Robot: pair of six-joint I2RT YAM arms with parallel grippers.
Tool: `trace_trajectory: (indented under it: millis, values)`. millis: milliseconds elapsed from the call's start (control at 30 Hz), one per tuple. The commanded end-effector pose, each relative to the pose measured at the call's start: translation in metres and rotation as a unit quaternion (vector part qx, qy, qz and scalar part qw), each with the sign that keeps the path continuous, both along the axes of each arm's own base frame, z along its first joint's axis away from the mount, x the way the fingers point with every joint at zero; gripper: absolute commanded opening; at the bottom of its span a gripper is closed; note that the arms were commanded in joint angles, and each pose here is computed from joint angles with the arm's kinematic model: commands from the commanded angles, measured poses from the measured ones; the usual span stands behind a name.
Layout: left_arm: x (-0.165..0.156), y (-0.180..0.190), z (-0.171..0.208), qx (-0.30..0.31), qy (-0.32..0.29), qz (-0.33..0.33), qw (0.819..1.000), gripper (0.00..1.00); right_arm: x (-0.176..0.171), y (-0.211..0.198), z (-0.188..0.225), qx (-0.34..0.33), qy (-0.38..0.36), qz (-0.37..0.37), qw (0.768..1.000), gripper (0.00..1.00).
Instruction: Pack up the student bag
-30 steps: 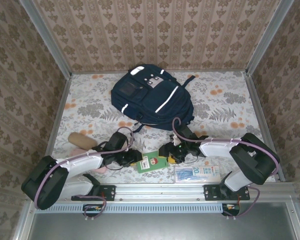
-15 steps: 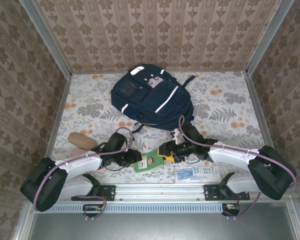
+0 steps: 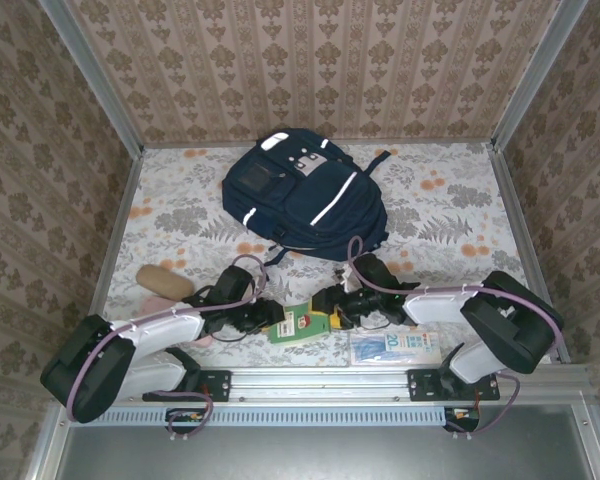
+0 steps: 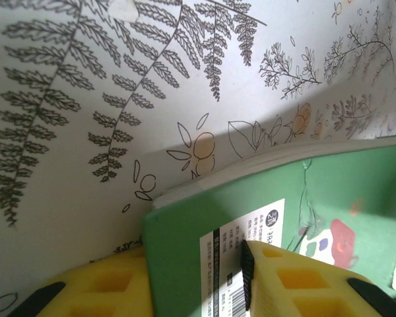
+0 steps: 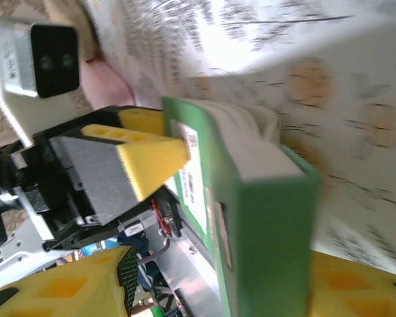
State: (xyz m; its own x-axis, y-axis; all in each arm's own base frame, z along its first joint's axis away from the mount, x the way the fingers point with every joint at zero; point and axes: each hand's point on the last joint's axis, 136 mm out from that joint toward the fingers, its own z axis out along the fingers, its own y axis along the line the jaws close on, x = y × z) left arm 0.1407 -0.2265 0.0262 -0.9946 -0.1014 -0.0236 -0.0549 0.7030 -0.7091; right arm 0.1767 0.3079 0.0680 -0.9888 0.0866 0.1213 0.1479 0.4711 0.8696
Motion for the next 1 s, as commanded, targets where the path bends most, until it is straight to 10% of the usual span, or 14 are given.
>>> trace_trajectory:
  millis: [0,233,500,967]
  values:
    - [-0.006,-0.003,-0.001,-0.010,-0.001,-0.016,1.000,0.35,0.016,0.028,0.043,0.083,-0.062,0.012,0.995,0.56]
    - [-0.002,-0.001,0.005,0.001,-0.012,-0.022,1.000,0.36,0.015,0.028,0.020,0.056,-0.044,0.014,0.997,0.32]
    - [0.014,0.021,0.045,0.056,-0.076,0.004,0.995,0.60,0.018,-0.018,-0.004,-0.099,-0.093,0.009,0.991,0.01]
    - [0.097,-0.009,0.163,0.151,-0.252,-0.102,0.950,0.71,0.053,-0.107,0.014,-0.234,-0.189,-0.085,0.950,0.00]
